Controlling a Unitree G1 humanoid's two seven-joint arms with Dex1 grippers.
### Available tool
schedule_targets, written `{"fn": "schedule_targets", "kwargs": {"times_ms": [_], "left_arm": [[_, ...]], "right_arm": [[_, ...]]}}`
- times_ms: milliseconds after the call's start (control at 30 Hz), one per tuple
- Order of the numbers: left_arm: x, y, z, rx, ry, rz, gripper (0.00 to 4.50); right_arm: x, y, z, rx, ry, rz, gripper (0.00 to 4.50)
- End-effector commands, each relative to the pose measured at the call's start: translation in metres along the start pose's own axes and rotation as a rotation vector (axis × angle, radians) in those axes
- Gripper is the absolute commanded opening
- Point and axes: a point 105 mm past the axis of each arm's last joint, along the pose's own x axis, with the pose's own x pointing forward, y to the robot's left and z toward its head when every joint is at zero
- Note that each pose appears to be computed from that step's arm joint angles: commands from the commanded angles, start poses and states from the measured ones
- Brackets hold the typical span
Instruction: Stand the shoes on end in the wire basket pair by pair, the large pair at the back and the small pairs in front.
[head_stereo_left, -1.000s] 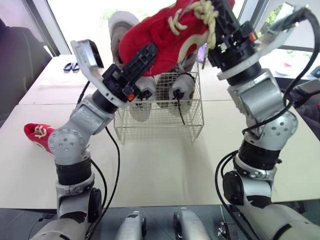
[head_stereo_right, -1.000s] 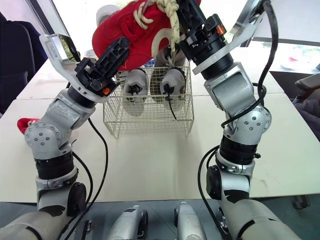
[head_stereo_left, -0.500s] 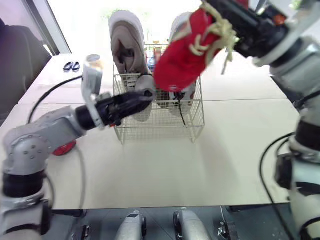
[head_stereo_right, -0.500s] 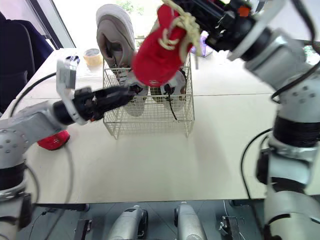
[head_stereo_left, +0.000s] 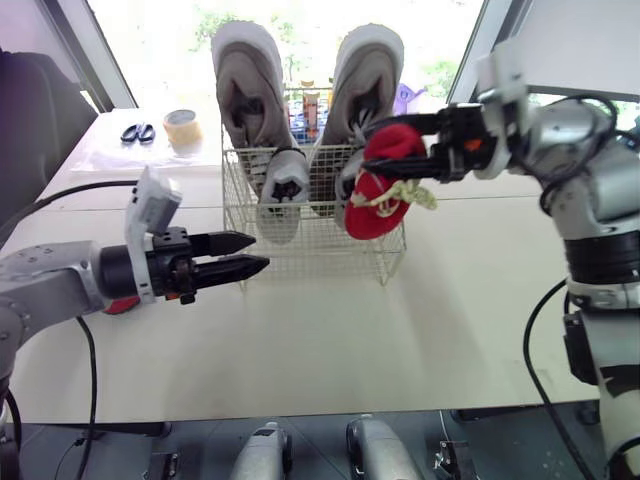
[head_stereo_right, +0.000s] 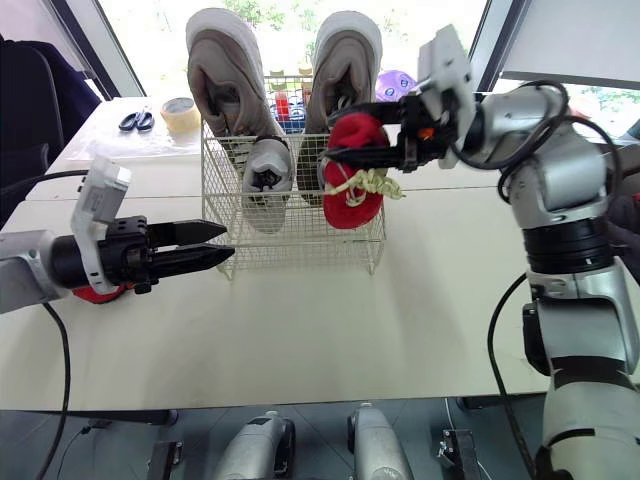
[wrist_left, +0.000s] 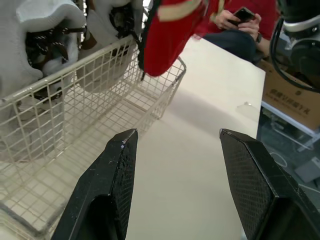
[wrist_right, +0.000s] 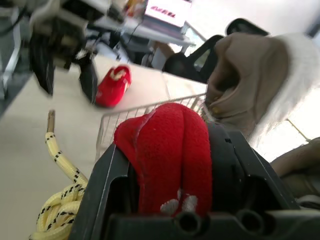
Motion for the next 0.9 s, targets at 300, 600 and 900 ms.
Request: {"fn": "schedule_targets", "kwargs": {"times_ms": [300,600,900], "left_arm": [[-0.007,0.007,0.006,0.005,-0.006,0.038,2.62],[-0.011,0.015,0.000,-0.021,0.010,0.057,2.69],[-0.026,0.023,0.000,-0.042,0.016,0.085,2.69]], "right_arm": [[-0.002,0.014,-0.034,0.032,-0.005,0.015,1.71],[-0.008,0.011,-0.046,0.056,-0.001,-0.041,4.43],[-0.017,0.020,-0.017,0.059,-0.005,-0.021,4.43]]}}
